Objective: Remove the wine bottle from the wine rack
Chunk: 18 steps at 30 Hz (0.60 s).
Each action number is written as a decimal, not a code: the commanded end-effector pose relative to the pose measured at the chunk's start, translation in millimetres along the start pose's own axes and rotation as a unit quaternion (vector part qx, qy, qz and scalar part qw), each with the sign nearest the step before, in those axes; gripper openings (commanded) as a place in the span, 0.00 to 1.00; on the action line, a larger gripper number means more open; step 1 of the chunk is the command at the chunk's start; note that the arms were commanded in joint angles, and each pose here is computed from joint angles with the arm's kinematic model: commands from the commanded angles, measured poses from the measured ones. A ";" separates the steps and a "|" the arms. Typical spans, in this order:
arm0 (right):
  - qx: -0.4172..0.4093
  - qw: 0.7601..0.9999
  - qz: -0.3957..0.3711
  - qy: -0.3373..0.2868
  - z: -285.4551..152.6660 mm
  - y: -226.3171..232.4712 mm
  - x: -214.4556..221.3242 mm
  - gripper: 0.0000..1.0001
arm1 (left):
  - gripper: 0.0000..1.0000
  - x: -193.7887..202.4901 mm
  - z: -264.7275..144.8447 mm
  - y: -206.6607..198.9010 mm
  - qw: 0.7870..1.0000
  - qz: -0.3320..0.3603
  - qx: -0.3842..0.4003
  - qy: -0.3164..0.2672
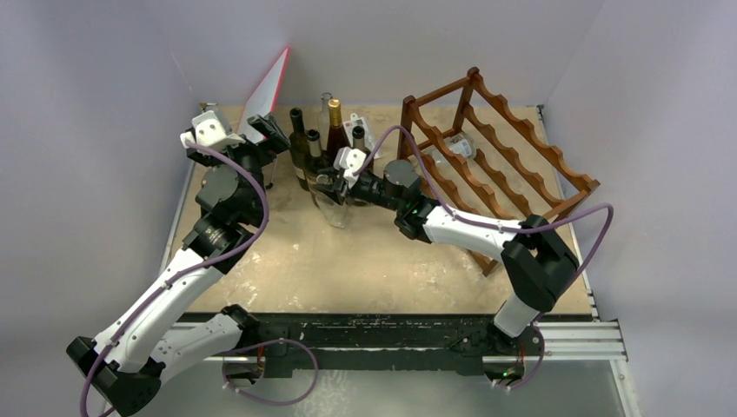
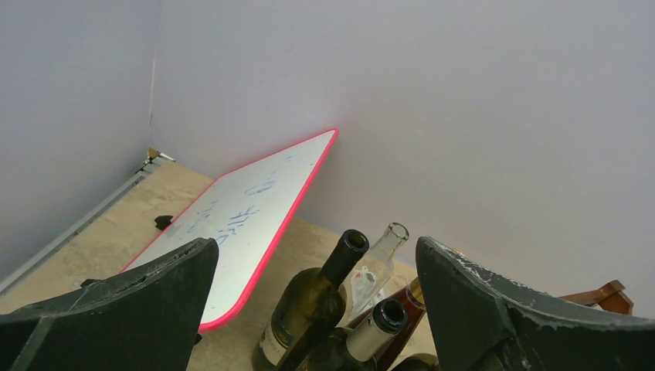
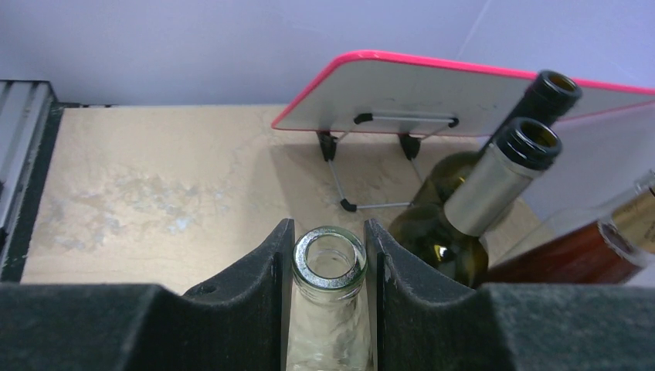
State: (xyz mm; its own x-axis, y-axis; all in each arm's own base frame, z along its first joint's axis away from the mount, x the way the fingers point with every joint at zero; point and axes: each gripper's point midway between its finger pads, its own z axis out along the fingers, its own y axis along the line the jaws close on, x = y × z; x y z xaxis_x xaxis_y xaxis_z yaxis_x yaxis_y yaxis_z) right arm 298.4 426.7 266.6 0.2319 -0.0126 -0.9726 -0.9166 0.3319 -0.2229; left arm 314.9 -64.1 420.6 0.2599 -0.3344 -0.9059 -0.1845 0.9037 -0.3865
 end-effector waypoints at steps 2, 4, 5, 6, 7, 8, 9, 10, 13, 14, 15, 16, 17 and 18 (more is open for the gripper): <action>0.051 0.997 -0.002 -0.065 8.5 -25.7 -55.7 0.00 | 1.00 -12.9 0.9 1.6 1.000 -0.007 -0.001 -0.019; 0.058 0.997 0.004 -0.054 9.0 -27.8 -49.0 0.00 | 1.00 -12.7 0.9 1.0 1.000 -0.007 0.000 -0.019; 0.063 0.997 0.007 -0.048 9.4 -29.3 -45.8 0.00 | 1.00 -12.9 1.0 1.1 1.000 -0.008 0.001 -0.019; 0.063 0.997 0.010 -0.041 10.2 -29.5 -41.7 0.00 | 1.00 -13.3 0.9 1.1 1.000 -0.009 0.001 -0.019; 0.064 0.997 0.013 -0.037 10.8 -29.5 -39.0 0.00 | 1.00 -13.2 0.8 0.6 1.000 -0.009 0.002 -0.019; 0.066 0.997 0.015 -0.033 10.7 -30.1 -37.2 0.01 | 1.00 -12.7 0.9 0.4 1.000 -0.008 0.003 -0.018; 0.069 0.997 0.016 -0.031 10.3 -30.9 -35.7 0.07 | 1.00 -12.5 1.1 0.7 1.000 -0.008 0.002 -0.018; 0.071 0.997 0.015 -0.032 9.3 -31.8 -36.4 0.16 | 1.00 -12.2 1.7 0.8 1.000 -0.008 0.001 -0.018; 0.083 0.996 0.011 -0.039 5.3 -34.5 -40.4 0.39 | 1.00 -10.6 2.2 0.1 1.000 -0.006 0.002 -0.017; 0.085 0.996 0.009 -0.040 4.1 -35.3 -41.6 0.48 | 1.00 -10.1 2.3 -0.2 1.000 -0.006 0.002 -0.016; 0.086 0.995 0.008 -0.040 3.3 -35.3 -42.3 0.54 | 1.00 -10.1 2.4 -0.3 1.000 -0.006 0.002 -0.016; 0.085 0.995 0.007 -0.041 2.2 -35.0 -43.7 0.59 | 1.00 -9.9 2.5 0.0 1.000 -0.005 0.002 -0.016; 0.086 0.995 0.006 -0.042 1.2 -34.8 -44.6 0.63 | 1.00 -9.9 2.5 0.3 1.000 -0.005 0.001 -0.016; 0.086 0.995 0.006 -0.042 0.4 -34.8 -45.6 0.66 | 1.00 -9.7 2.7 0.1 1.000 -0.004 0.001 -0.016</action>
State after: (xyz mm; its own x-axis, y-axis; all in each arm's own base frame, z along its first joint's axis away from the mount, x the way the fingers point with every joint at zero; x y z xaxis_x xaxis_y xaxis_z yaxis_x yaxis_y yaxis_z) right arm 321.3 422.0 269.0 0.1718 -0.0217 -0.9849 -0.8783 0.4494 -0.1632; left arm 315.6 -63.0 420.4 0.2611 -0.3332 -0.9060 -0.1872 0.9033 -0.3861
